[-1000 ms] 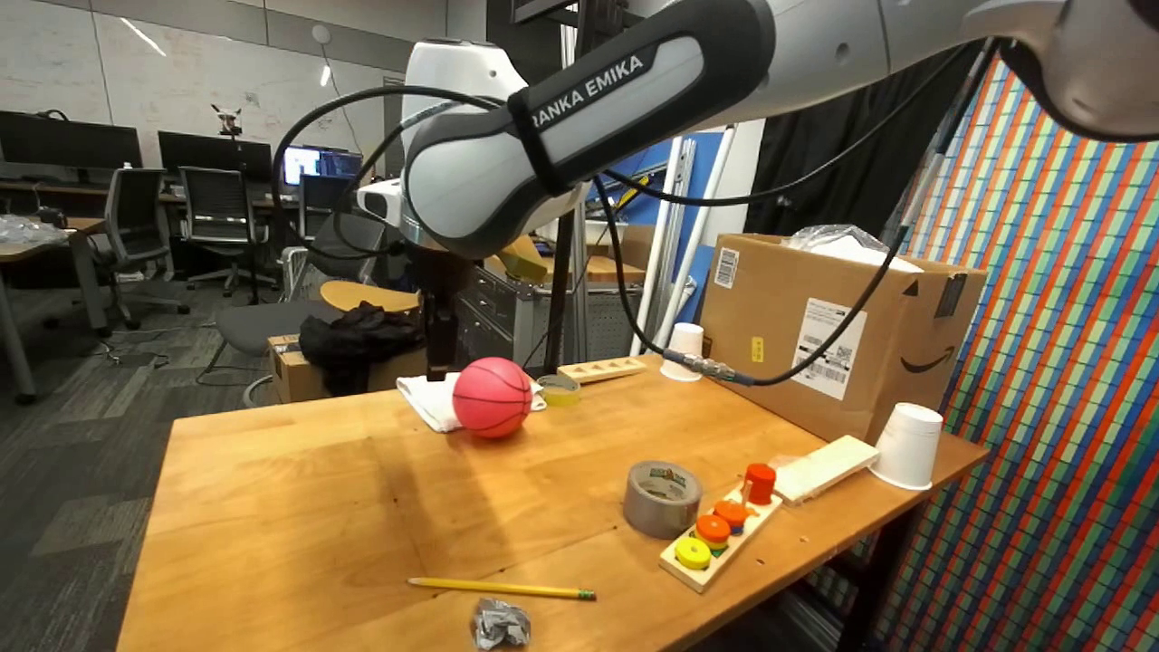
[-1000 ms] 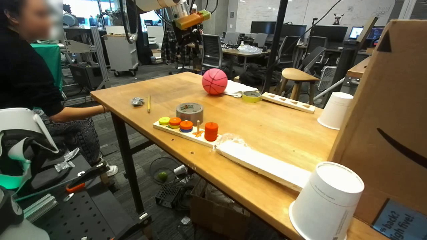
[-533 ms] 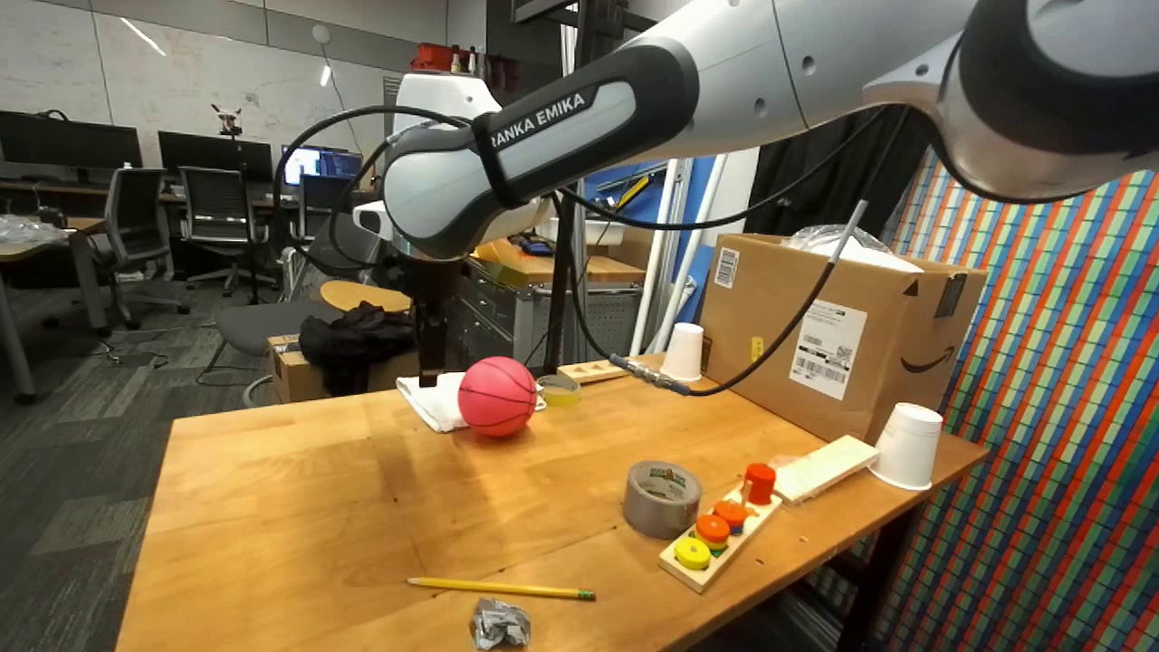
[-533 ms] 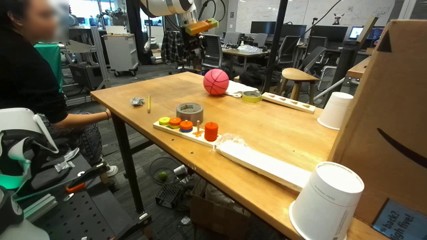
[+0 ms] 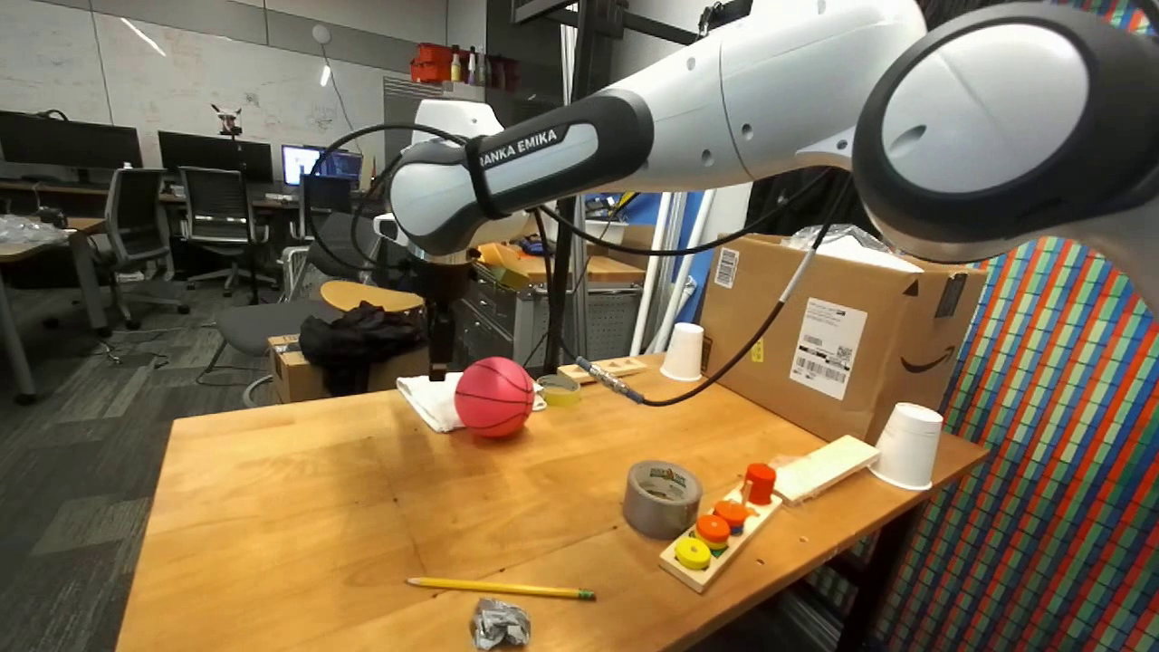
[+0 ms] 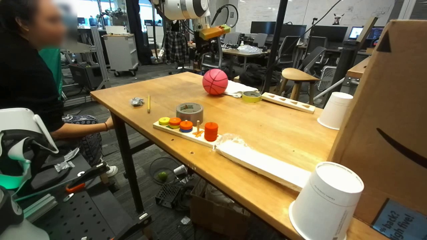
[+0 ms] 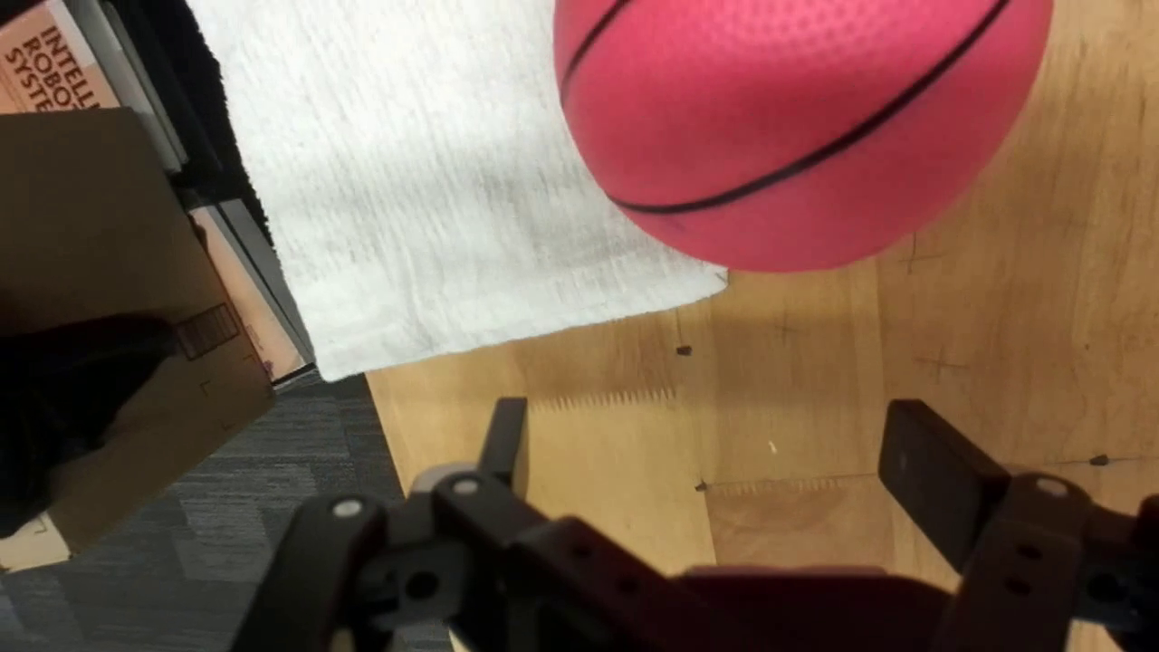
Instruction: Push the ball on the table to the right.
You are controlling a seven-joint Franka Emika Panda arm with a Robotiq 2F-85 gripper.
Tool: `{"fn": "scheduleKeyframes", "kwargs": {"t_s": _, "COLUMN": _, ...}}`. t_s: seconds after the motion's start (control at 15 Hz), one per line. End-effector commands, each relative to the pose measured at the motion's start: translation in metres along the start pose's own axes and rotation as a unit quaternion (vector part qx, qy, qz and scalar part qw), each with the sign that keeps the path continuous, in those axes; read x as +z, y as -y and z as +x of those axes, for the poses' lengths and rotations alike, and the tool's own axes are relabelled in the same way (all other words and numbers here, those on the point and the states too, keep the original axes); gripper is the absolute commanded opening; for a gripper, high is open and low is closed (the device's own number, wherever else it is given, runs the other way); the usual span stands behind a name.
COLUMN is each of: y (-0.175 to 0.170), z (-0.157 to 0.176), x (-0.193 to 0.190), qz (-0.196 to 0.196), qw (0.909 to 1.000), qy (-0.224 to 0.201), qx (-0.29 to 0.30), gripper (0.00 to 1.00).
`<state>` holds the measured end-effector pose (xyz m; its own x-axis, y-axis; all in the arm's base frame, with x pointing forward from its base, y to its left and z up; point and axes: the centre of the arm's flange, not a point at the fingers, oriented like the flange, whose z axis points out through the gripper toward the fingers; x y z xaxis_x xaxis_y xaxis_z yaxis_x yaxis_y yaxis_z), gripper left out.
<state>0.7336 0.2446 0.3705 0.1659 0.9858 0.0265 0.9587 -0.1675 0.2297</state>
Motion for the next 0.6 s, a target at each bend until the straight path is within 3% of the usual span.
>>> {"fn": "scheduleKeyframes", "kwargs": {"t_s": 0.0, "y": -0.048, "z": -0.014, "x": 0.017, "qz": 0.030, "qw": 0.9991, "qy": -0.006, "qx": 0.029, "gripper": 1.00}}
{"fn": "scheduleKeyframes", "kwargs": {"t_s": 0.2, "y": -0.061, "z": -0.066, "x": 0.029, "qz": 0.075, "qw": 0.9923, "qy": 0.034, "qx": 0.093, "gripper": 1.00}}
{"fn": "scheduleKeyframes", "kwargs": {"t_s": 0.27, "y": -0.064, "z": -0.096, "x": 0.024, "qz": 0.076, "qw": 0.9878, "qy": 0.061, "qx": 0.122, "gripper": 1.00}}
{"fn": "scheduleKeyframes", "kwargs": {"t_s": 0.53, "y": -0.059, "z": -0.208, "x": -0.034, "qz": -0.014, "qw": 0.9772, "qy": 0.161, "qx": 0.138, "gripper": 1.00}}
